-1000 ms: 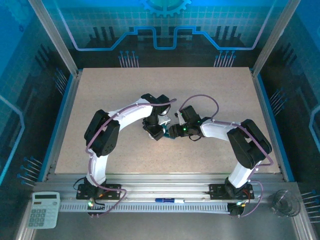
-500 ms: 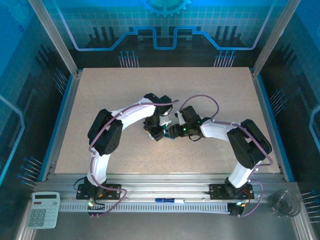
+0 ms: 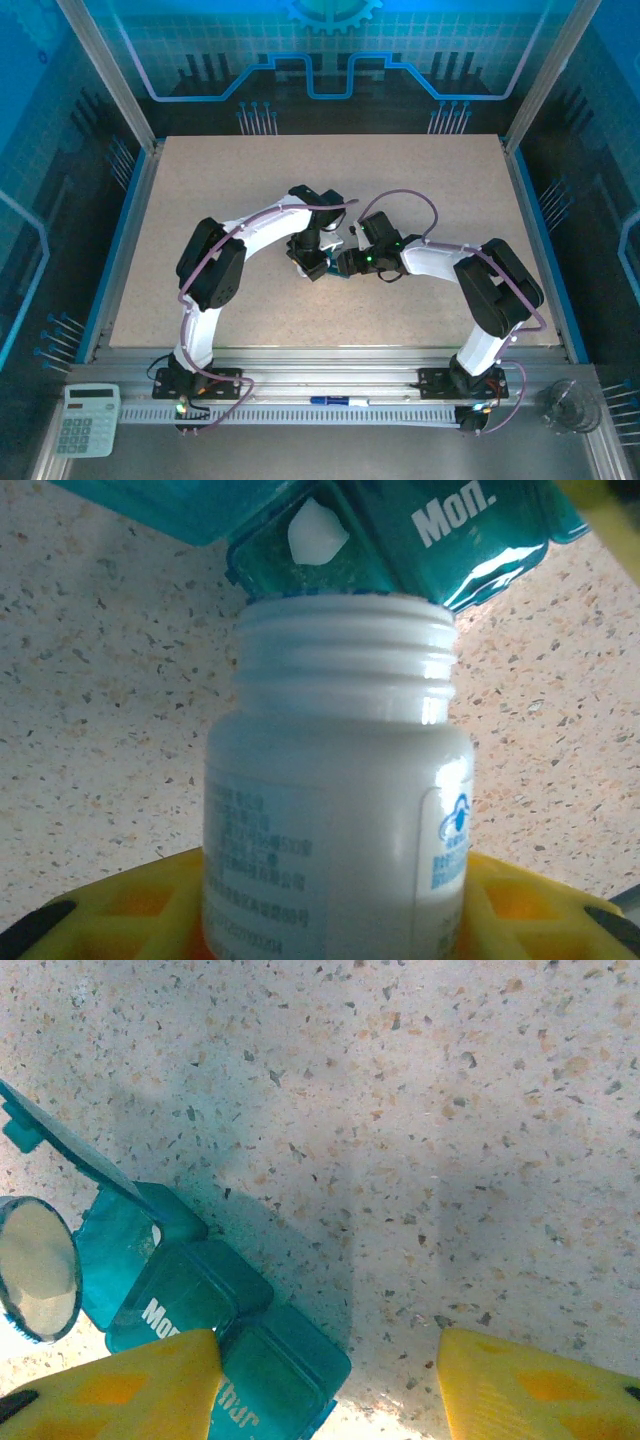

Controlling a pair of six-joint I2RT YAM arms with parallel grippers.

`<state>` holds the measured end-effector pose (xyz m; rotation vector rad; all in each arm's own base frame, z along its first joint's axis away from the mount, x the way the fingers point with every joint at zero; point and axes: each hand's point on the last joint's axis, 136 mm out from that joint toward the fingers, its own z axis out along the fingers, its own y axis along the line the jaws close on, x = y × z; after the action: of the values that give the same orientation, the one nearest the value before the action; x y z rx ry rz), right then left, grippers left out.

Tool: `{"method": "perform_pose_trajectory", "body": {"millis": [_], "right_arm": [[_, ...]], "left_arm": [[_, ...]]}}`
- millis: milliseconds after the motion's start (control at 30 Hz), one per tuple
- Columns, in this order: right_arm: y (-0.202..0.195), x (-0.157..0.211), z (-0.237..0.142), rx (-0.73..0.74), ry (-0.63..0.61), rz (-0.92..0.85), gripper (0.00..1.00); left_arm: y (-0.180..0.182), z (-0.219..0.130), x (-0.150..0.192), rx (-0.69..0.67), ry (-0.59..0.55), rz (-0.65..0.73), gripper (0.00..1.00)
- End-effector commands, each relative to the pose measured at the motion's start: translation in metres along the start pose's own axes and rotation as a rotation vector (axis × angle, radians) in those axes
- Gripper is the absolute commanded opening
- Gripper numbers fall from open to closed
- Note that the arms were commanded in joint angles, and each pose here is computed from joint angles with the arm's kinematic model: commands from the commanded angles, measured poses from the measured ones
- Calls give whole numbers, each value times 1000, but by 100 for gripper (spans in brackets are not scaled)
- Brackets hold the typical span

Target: Sort the pills into containers

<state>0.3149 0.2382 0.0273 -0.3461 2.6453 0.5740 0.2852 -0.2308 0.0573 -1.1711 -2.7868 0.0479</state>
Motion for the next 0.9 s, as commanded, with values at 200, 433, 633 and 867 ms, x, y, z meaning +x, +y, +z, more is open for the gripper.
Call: {"method": "perform_pose_trajectory", "body": {"millis": [200, 433, 633, 867], "right_arm": [[-13, 33, 9, 39, 108, 25, 61], [-11, 35, 7, 12, 106, 55, 61], [-4, 39, 4, -38, 98, 106, 58], [0, 47, 0, -76, 94, 156, 57]], "left_arm": [[-5, 2, 0, 16, 14, 9, 0], [-1, 0, 1, 32, -11, -15, 0], [2, -1, 2, 37, -30, -29, 0], [5, 0, 2, 34, -42, -34, 0]]}}
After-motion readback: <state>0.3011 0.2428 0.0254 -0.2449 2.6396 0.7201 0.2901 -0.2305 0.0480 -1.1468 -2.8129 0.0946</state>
